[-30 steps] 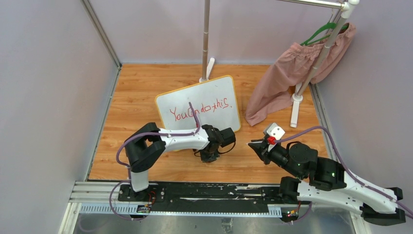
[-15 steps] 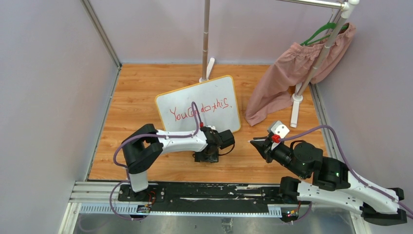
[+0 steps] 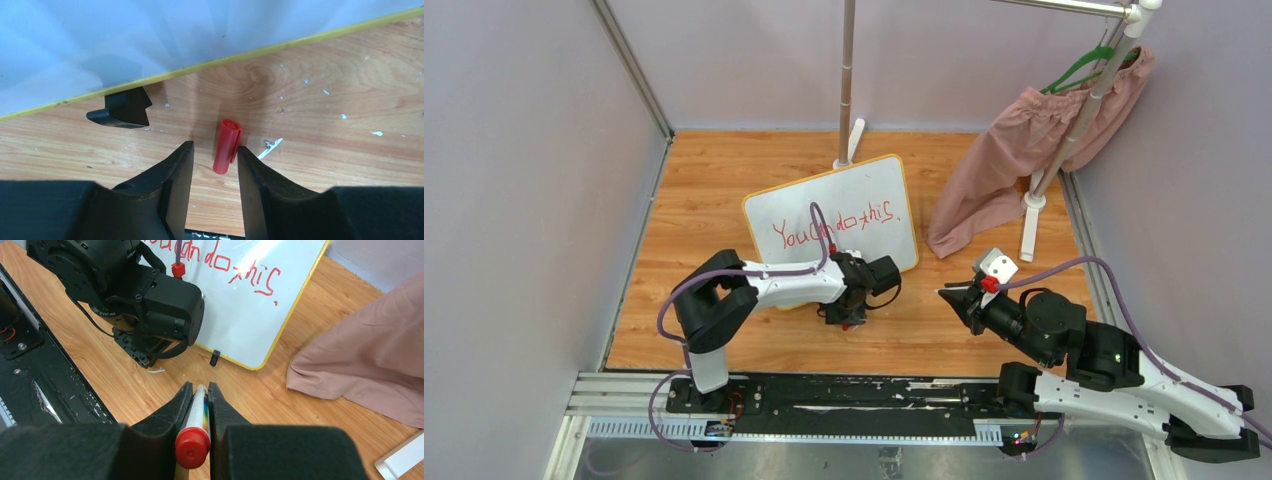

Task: Write a sentence on the whiteboard
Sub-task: Close the whiteboard marker at the center of the board.

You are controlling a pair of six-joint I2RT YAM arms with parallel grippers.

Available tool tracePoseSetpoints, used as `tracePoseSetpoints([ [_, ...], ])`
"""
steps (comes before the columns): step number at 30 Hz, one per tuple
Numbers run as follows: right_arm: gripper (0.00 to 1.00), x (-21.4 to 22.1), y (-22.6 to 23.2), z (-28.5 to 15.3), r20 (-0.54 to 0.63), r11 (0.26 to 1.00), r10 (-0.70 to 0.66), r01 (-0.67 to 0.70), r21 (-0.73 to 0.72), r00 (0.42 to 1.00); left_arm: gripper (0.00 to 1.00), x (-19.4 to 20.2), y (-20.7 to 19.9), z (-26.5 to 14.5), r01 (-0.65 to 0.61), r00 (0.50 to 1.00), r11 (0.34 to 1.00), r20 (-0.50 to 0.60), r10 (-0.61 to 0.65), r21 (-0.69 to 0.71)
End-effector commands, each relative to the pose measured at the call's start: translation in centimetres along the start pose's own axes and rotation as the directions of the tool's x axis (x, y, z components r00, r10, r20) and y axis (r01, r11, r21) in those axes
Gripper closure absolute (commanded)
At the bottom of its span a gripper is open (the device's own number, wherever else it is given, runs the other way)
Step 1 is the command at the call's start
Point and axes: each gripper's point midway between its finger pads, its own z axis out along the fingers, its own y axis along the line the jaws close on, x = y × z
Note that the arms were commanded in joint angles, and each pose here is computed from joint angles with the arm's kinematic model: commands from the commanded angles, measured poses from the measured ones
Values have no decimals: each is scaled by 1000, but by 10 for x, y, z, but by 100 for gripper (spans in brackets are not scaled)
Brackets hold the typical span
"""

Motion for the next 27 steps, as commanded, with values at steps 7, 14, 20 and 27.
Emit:
tracePoseSetpoints([
  [7, 100, -12, -3, -6, 31, 1000, 19, -19, 4, 999, 56, -10, -9, 8, -10, 1000, 1000, 8, 11, -2],
  [14, 100, -12, -5, -7, 33, 1000, 22, -22, 8, 999, 76, -6, -6, 13, -21, 1000, 1000, -7, 21, -12],
  [20, 100, -13, -5, -7, 33, 1000, 22, -22, 10, 999, 100, 5, 0, 19, -8, 1000, 1000, -26, 8, -1],
  [27, 100, -17, -4, -5, 38, 1000, 14, -14, 7, 999, 100, -5, -3, 2, 12, 1000, 997, 20, -14, 70],
])
